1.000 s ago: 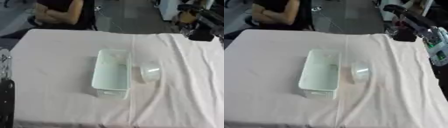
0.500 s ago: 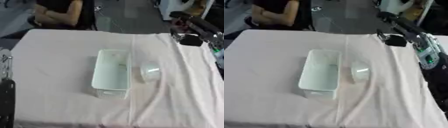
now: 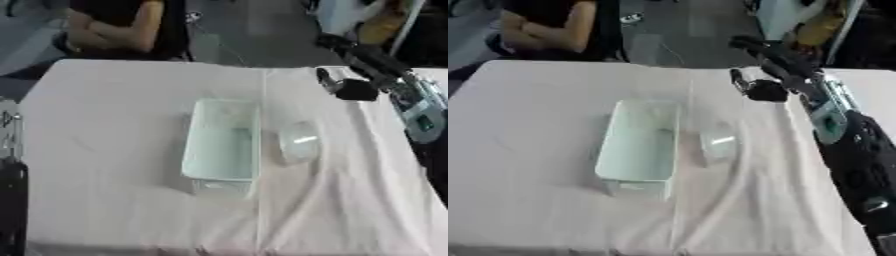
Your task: Pick up objects on the table and place them in the box.
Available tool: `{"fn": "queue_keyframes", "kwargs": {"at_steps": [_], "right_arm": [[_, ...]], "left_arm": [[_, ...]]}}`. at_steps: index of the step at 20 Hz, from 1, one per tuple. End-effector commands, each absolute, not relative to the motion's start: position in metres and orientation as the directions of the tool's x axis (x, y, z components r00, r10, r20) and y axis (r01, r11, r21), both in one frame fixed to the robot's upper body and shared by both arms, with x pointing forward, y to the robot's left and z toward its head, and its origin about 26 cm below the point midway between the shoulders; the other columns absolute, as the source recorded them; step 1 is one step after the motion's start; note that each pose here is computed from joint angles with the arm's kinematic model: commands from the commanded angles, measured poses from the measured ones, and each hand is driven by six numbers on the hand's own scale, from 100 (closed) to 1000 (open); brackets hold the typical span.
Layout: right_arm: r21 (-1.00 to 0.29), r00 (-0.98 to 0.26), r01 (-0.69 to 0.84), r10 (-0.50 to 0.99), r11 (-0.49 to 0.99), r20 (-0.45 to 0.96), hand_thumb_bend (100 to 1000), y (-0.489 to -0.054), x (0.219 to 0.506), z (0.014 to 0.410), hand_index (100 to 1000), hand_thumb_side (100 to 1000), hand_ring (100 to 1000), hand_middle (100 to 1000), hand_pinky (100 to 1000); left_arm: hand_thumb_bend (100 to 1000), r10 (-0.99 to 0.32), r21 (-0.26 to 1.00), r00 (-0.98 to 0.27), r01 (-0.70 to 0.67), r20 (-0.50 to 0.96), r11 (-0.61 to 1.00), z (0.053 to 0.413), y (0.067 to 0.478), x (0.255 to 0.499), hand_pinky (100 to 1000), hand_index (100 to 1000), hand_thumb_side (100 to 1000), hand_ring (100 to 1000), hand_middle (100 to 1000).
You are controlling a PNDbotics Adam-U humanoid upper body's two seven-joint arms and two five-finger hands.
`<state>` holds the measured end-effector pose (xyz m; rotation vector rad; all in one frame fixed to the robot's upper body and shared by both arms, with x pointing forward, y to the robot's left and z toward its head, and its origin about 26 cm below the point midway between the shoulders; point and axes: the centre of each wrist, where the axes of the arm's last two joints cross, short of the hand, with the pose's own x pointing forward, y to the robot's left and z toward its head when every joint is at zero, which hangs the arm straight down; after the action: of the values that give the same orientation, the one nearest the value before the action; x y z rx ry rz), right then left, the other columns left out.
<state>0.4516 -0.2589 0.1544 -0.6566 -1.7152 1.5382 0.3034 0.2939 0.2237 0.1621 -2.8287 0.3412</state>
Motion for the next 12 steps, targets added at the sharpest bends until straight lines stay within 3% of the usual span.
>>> {"fn": "queue_keyframes", "kwargs": {"at_steps": [1, 12], "right_arm": [[-0.989, -0.621, -0.062, 0.77, 0.136, 0.145, 100, -0.252, 0.455, 0.166, 1000, 720, 1000, 1000, 1000], [-0.987, -0.633, -0.103, 0.757, 0.126, 0.162, 100, -0.238, 0.453, 0.146, 1000, 756, 1000, 1000, 1000]], "left_arm": [[304, -0.069, -0.206, -0.962, -0.125, 0.263, 0.971, 0.233, 0.292, 0.302, 756, 795, 1000, 780, 791], [304, -0.061, -0.206, -0.964, -0.117, 0.26, 0.972, 0.233, 0.29, 0.302, 757, 795, 1000, 780, 790]]}}
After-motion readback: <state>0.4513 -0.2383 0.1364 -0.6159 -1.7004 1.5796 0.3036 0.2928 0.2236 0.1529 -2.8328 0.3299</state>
